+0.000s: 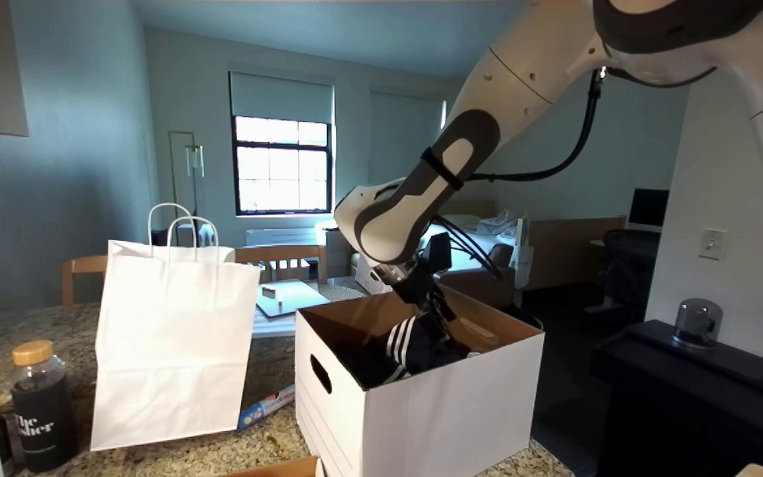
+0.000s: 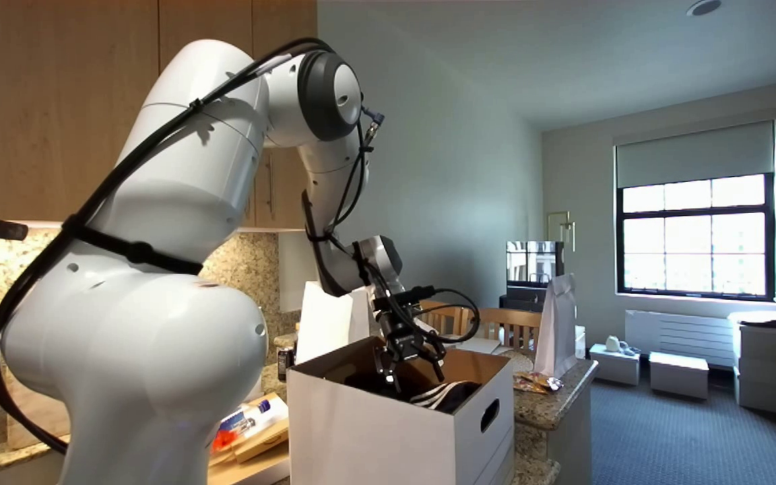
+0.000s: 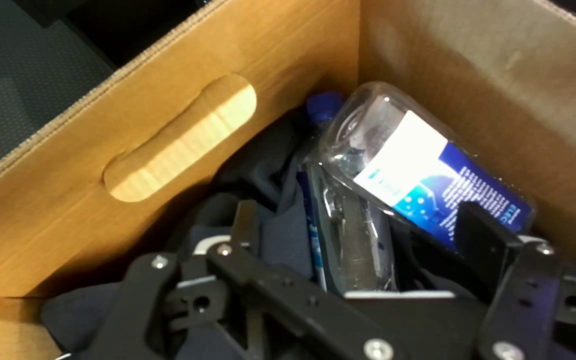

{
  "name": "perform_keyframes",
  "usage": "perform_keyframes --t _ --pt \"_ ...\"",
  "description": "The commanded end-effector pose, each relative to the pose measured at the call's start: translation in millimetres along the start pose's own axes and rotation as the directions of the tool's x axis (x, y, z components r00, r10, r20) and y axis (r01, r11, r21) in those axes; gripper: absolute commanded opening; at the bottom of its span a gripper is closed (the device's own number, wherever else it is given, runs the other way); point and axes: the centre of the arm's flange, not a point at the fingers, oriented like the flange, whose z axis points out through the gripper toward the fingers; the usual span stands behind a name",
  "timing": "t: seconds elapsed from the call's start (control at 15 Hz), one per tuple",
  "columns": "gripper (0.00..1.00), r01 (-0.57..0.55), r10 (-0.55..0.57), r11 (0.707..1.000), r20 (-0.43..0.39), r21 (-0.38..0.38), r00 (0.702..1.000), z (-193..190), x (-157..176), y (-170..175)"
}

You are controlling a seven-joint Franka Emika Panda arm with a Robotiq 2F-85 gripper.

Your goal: Remove three empty water bottles from the white storage box

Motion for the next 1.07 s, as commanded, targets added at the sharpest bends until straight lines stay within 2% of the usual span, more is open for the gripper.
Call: perform_keyframes --t 0.0,0.33,0.6,1.0 --pt "1.0 0.005 -0.002 0.999 -0.055 0.054 0.998 -8.8 -8.3 -10.6" --pt "1.0 0.008 0.0 0.996 -0.093 0.084 0.996 -11.5 -4.0 -20.9" --pt "1.0 -0.01 0.018 0.996 -0.087 0.088 0.996 -6.5 -9.8 -20.8" --pt "1.0 -0.17 0.175 0.98 -0.044 0.102 0.984 2.2 -13.1 -5.5"
